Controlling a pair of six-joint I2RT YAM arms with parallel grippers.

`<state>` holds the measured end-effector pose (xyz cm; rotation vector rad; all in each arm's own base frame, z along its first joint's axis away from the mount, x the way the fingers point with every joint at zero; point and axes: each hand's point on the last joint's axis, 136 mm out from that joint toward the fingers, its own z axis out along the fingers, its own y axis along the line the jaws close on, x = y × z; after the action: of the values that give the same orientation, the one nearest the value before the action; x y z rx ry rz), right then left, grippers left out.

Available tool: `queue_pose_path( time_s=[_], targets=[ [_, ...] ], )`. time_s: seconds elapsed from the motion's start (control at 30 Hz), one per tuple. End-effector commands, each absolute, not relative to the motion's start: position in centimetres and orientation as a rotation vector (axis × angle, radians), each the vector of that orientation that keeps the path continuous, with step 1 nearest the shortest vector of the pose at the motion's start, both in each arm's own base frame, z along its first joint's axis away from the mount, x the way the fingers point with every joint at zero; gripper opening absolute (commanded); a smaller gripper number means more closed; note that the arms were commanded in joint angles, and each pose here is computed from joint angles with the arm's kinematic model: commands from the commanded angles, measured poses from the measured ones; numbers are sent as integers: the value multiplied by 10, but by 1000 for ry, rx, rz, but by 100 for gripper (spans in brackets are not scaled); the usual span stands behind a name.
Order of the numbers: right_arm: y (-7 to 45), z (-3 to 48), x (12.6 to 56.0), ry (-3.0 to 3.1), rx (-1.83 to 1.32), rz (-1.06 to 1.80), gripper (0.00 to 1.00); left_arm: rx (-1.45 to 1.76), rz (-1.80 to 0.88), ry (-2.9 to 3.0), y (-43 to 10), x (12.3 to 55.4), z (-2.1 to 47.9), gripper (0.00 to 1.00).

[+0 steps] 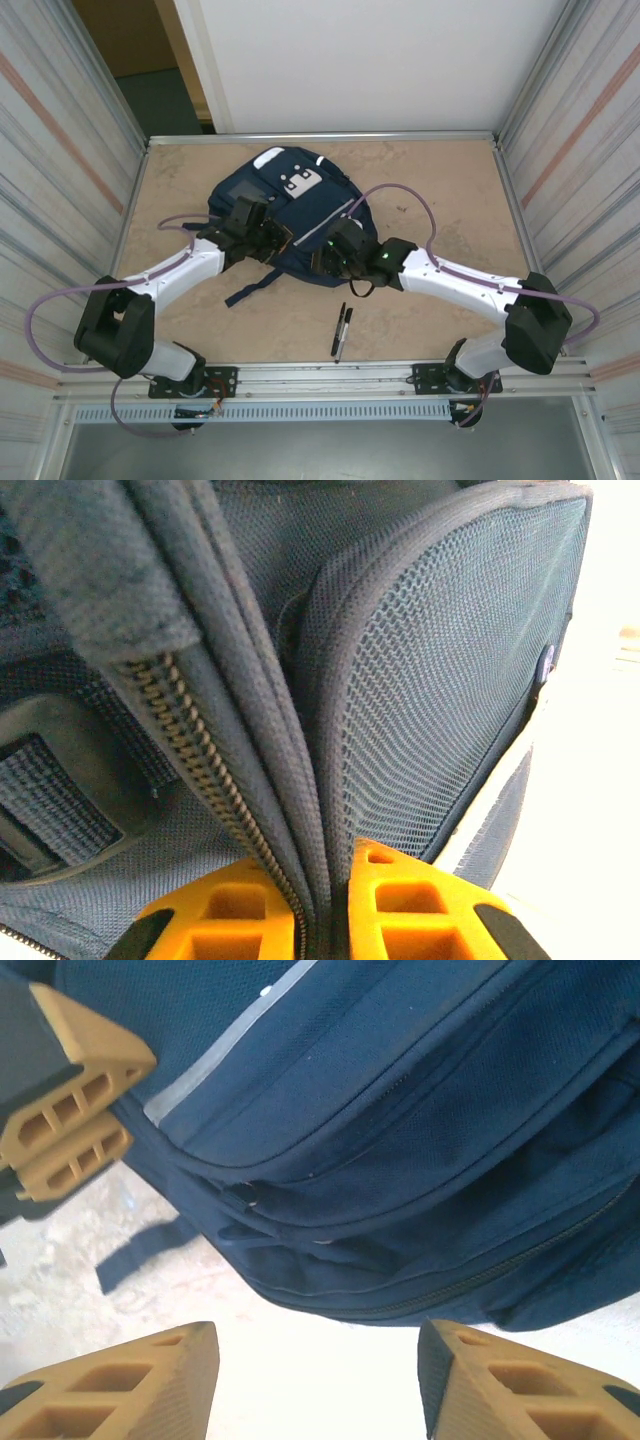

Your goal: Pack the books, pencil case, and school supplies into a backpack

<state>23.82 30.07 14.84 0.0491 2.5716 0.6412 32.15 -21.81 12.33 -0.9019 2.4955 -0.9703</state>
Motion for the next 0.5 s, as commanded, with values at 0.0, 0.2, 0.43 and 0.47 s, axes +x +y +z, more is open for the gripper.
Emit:
queue_pose_path(
  time_s=[0.0,0.2,0.43,0.47],
  targets=[
    [326,162,232,2490,-77,700,51,-798,-1183,2408,-241,327,176,0],
    [316,152,234,2583,-53,578,55,-808,-1239,2410,-243,320,180,0],
    [298,140,224,2582,539,471,56,-829,-1279,2392,-244,315,184,0],
    [302,142,225,2552,566,478,56,-819,-1288,2394,-245,313,186,0]
  ],
)
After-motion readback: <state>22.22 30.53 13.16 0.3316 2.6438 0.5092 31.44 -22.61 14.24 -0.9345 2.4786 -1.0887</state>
